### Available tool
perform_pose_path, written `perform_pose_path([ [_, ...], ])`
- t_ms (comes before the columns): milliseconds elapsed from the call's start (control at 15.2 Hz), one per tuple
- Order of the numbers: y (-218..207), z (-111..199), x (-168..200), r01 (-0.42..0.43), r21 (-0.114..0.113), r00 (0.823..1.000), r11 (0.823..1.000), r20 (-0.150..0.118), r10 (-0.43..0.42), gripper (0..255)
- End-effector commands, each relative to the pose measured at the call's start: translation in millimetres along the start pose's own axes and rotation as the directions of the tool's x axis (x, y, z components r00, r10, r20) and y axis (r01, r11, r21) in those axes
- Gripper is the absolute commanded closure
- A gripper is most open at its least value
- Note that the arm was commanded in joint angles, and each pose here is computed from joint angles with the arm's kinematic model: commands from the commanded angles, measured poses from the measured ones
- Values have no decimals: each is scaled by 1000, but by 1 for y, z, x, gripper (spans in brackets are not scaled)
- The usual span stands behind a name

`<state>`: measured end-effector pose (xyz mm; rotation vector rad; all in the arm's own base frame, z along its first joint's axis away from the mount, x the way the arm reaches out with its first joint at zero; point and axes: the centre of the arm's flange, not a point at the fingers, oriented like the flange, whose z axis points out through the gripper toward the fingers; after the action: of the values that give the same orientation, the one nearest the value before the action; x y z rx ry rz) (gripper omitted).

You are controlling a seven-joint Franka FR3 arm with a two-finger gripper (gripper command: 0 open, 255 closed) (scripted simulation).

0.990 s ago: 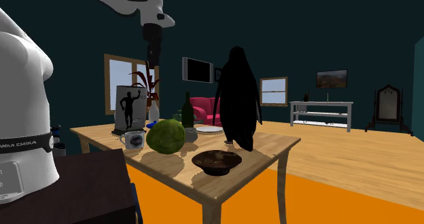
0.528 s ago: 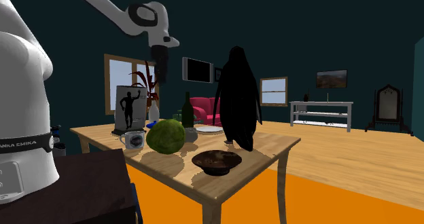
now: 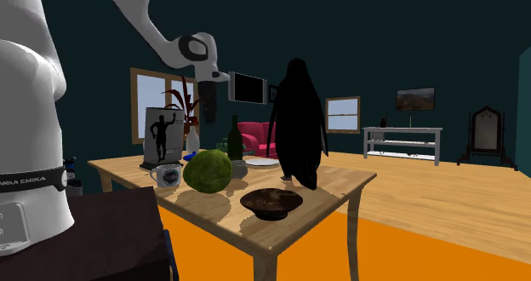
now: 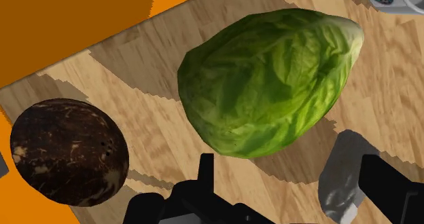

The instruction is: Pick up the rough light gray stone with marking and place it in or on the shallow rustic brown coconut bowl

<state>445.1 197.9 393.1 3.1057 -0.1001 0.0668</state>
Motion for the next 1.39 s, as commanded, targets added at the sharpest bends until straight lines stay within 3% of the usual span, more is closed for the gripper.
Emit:
perform_pose_path([
  [0,-19,18,14,-8,-3,1000,1000,-4,8,0],
  [1188,-169,173,119,-64,-41,998,997,-31,62,0],
  [1320,-171,179,120,-64,-41,998,997,-31,63,0],
])
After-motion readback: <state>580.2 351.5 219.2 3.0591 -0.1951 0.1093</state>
